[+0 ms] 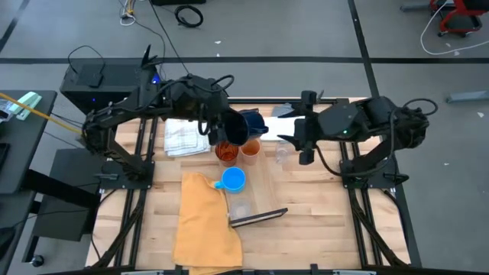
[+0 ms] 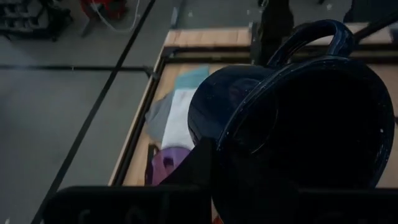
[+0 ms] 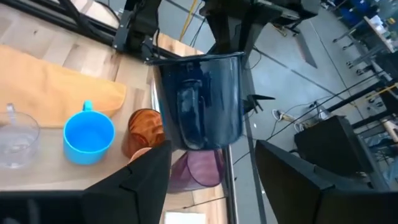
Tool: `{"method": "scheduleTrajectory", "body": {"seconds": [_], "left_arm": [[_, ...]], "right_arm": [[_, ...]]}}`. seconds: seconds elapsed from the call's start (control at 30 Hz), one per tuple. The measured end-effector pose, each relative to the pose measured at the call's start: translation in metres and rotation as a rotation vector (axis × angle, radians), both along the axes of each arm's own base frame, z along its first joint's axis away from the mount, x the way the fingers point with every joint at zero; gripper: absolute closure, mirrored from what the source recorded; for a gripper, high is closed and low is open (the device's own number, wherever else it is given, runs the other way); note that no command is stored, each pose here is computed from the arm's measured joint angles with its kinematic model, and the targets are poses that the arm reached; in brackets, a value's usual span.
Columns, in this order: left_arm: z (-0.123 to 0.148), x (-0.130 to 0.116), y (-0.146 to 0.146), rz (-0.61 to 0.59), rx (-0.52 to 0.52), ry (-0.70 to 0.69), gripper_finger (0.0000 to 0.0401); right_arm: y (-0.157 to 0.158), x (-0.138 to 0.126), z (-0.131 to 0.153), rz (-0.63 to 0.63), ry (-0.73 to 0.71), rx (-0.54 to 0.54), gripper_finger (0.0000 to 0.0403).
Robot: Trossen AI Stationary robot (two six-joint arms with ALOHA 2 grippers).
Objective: Stack small to large cups/mugs on shelf
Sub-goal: Put the dark blue mug on the shelf
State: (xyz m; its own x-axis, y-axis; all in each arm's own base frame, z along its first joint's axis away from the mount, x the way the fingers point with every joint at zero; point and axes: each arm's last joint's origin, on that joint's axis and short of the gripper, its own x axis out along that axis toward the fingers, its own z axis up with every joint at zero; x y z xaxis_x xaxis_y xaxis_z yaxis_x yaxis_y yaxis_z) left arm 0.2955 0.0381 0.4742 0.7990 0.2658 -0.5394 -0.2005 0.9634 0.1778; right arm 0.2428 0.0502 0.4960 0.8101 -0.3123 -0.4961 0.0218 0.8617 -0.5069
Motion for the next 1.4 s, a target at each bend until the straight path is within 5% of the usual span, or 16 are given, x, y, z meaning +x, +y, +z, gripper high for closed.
{"method": "scheduleTrajectory", "body": {"seconds": [0.9,1.4], "left_arm": [[0.011,0.005,-0.002,-0.050,0.009,-0.125,0.0379],[0.012,0.006,-0.002,-0.060,0.019,-0.129,0.0379]], "right_arm": [[-0.007,0.029,-0.004,-0.003,-0.059,0.097,0.0228],[-0.008,0.029,-0.005,0.014,-0.048,0.085,0.0328]]}}
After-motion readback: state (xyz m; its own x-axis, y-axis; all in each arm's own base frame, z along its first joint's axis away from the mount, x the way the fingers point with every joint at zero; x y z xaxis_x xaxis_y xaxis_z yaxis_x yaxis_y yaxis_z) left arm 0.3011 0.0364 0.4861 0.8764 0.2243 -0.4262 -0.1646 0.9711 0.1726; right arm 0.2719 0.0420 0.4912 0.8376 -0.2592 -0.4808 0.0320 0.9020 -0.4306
